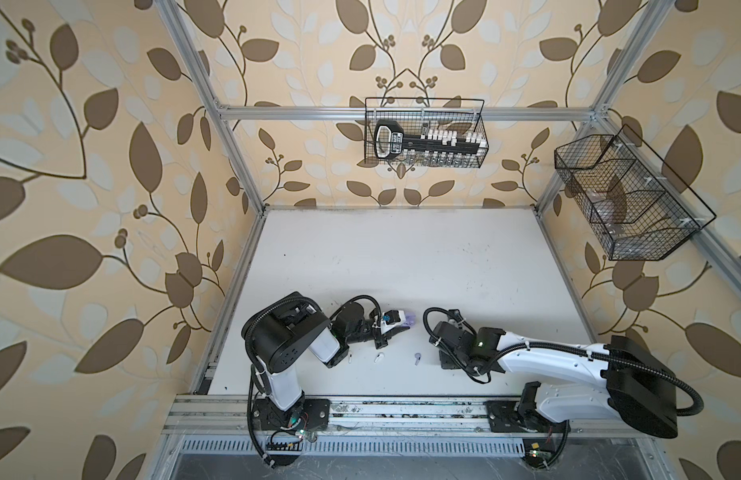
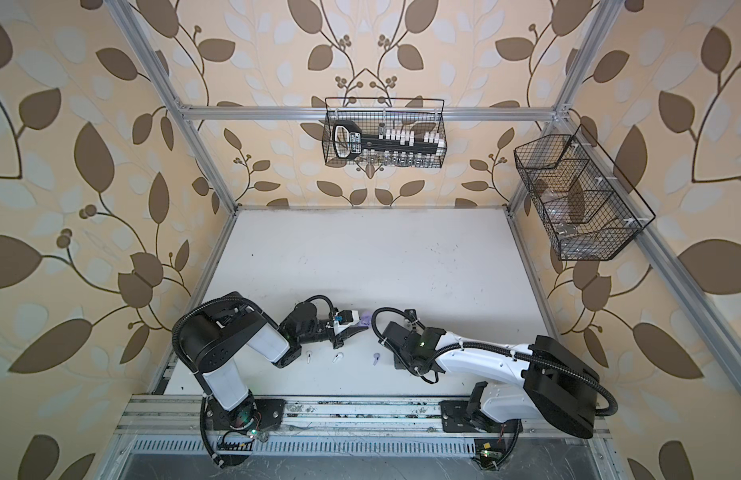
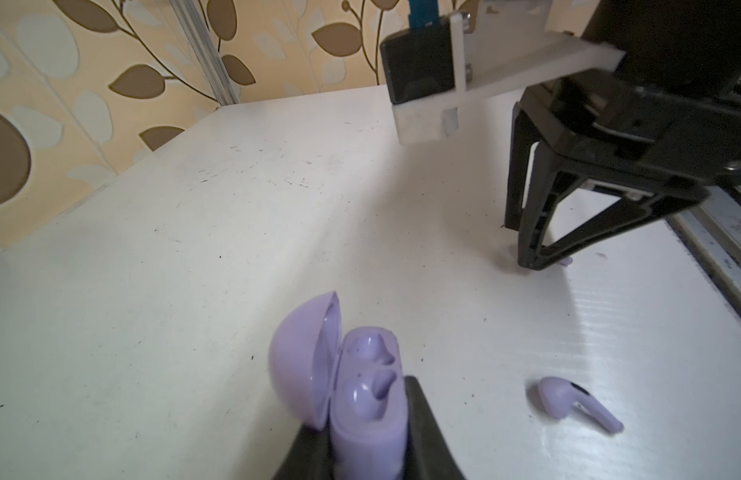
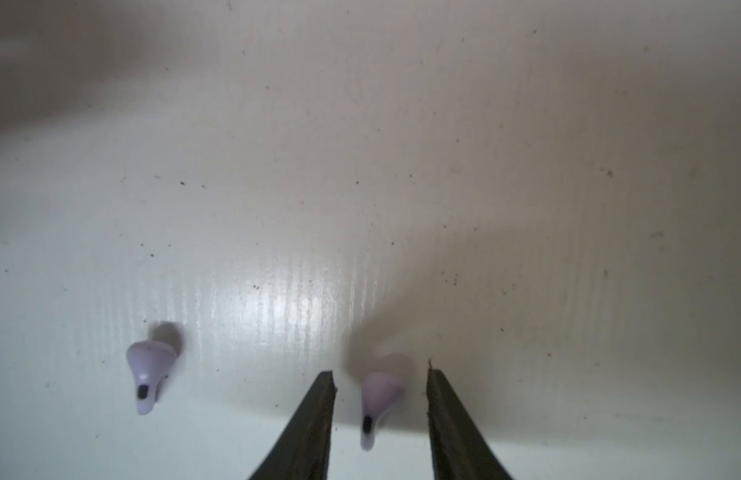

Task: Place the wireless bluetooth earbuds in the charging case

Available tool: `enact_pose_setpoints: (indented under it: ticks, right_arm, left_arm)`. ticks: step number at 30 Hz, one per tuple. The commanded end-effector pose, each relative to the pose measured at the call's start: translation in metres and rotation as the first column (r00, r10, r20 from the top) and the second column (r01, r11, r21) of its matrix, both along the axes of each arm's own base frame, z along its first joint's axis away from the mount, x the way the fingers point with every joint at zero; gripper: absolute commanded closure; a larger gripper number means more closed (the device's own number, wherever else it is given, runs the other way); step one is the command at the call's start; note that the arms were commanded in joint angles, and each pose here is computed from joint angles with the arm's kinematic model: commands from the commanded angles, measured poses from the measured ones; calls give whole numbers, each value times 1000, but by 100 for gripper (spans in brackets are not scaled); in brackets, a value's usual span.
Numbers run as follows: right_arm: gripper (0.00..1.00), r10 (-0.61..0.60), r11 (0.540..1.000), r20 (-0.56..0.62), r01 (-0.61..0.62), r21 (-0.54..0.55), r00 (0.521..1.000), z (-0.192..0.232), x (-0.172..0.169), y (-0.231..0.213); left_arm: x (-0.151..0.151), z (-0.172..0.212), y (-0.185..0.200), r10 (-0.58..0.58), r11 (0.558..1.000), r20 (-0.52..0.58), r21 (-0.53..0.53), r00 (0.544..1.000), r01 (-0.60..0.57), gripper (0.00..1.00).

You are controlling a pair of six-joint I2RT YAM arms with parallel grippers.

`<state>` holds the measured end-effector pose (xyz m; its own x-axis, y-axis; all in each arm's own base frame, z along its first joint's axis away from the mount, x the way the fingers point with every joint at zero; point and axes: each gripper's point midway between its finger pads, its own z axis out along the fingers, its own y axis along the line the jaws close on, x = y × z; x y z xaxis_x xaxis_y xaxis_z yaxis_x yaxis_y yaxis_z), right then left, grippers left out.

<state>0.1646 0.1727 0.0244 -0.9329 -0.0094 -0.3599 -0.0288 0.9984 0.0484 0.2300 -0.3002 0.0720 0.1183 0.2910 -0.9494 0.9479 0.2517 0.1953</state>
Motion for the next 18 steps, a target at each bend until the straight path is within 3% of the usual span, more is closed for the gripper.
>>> enact_pose_setpoints:
  ticks: [1, 18]
  right_arm:
    - [61, -20, 1000, 3, 20, -7, 1000, 1, 1, 0]
    - [64, -27, 999, -14, 27, -29, 1000, -6, -2, -3]
  left_arm:
    - [2, 12, -4, -10, 999, 64, -30, 998, 12, 98]
    - [2, 12, -4, -9, 999, 68, -32, 998, 11, 98]
